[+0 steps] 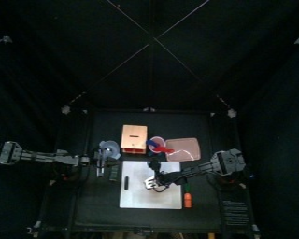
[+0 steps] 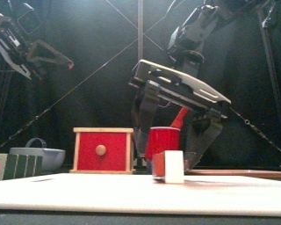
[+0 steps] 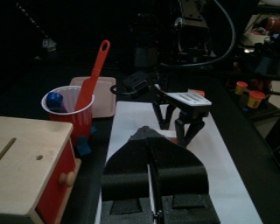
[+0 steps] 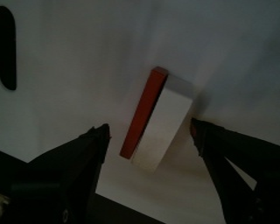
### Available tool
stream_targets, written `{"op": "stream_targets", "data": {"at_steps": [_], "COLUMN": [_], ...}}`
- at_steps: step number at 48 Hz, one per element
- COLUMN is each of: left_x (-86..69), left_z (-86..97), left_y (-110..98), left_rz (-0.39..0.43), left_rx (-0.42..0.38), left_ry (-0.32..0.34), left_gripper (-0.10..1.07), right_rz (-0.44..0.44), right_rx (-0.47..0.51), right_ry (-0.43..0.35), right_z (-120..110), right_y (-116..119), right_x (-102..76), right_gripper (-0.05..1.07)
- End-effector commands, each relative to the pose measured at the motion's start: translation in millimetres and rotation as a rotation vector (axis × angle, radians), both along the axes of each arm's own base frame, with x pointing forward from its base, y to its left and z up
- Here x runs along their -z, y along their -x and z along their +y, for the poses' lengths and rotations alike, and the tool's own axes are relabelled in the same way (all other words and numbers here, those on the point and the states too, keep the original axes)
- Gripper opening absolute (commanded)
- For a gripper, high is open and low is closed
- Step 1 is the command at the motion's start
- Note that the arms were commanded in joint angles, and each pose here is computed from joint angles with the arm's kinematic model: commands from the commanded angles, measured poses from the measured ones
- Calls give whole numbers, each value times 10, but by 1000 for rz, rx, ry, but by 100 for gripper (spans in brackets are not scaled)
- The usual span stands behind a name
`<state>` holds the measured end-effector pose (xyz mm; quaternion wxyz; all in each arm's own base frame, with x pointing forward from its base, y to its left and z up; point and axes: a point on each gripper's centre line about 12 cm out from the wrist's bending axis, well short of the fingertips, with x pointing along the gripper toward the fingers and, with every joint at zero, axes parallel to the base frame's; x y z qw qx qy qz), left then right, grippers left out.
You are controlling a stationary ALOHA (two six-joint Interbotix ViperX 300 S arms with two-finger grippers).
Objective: Grab salmon sushi
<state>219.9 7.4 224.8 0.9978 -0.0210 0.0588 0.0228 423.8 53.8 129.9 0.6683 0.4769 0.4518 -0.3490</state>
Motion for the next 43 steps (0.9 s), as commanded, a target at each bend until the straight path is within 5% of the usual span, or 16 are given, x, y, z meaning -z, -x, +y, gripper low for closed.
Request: {"op": "stream_targets", "data": {"at_steps": [1,9,23,43], "left_x": [-35,-18,-8,-3], "left_z": [10,27,37,38], "left_y": [-17,-8,-3,-4], "left_rz": [-11,-6,-5,-2], "left_rx": [-4,-12,-16,-17], "left_ry": [-2,-2,-2,0], "left_gripper": [-2,-2,-2,-2], "right_rz": [-16,1,1,-200], "right_rx": [4,9,11,-49], "right_ry": [-2,0,-4,-3], "right_z": [7,12,21,-1], "right_y": [-62,-65,-99,-133], "right_x": [-127,-130,-107,-154], "right_gripper": [101,94,60,59]}}
